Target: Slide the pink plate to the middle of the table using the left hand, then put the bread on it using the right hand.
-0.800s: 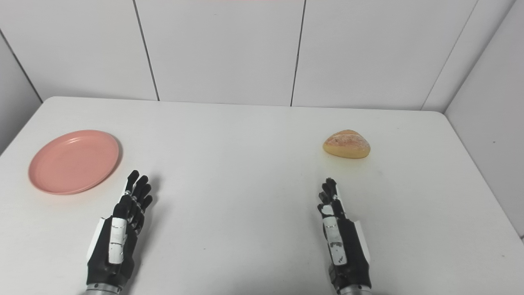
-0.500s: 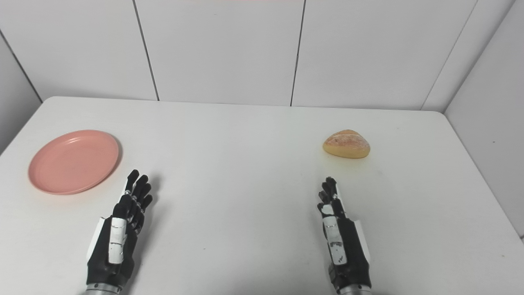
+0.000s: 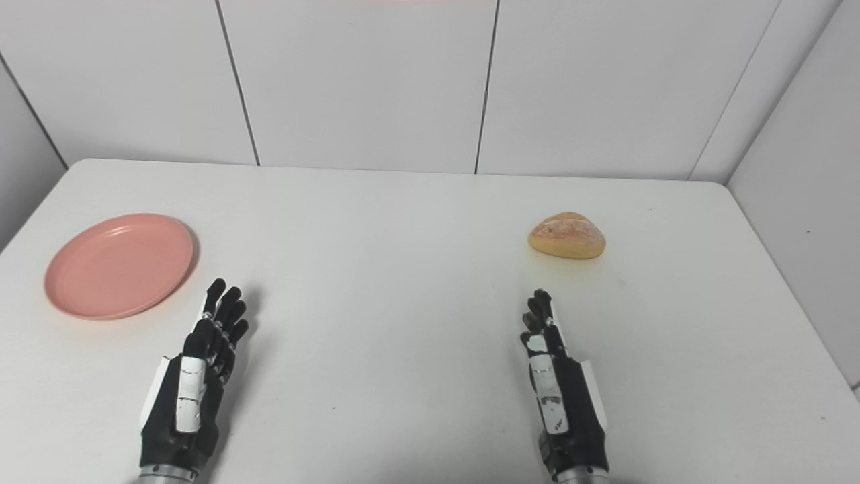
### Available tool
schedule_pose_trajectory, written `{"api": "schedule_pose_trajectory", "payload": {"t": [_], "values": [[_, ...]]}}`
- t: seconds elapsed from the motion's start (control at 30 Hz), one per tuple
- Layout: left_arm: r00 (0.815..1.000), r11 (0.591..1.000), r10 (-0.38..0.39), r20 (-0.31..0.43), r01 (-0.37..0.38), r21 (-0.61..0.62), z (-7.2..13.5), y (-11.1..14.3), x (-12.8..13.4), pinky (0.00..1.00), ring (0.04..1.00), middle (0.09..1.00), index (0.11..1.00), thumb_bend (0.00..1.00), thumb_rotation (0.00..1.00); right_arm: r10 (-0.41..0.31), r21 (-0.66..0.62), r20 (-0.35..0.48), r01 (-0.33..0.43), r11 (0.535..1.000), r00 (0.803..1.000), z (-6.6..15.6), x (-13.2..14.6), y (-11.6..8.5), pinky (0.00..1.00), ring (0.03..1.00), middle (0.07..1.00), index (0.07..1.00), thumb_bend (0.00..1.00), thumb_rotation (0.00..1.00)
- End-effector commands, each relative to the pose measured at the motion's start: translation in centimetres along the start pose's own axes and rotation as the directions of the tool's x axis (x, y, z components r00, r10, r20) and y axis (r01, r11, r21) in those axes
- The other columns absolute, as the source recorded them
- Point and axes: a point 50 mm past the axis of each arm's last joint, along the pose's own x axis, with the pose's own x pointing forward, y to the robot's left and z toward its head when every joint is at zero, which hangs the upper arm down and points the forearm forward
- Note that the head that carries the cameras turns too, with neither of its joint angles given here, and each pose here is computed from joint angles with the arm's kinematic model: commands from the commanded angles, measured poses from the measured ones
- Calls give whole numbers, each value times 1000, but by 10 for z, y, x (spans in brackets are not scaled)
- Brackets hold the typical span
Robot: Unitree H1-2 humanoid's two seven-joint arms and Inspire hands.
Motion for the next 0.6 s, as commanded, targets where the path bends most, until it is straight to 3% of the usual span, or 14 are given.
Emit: {"api": "schedule_pose_trajectory", "payload": {"t": [0.0,0.33,0.57], "values": [[1000,1000,-16,25,16,11,6,2,0,1000,1000,1000,1000,825,992,13,2,54,-13,1000,998,13,1,3,1000,1000,1000,999,879,958],[1000,1000,-16,27,15,8,3,0,1,1000,1000,1000,1000,811,993,16,9,51,-16,1000,999,12,1,1,1000,1000,1000,1000,881,949],[999,1000,4,41,-4,14,-3,-13,-1,1000,1000,1000,1000,778,1000,22,-7,48,-21,1000,999,4,-1,-14,1000,1000,1000,1000,855,962]]}}
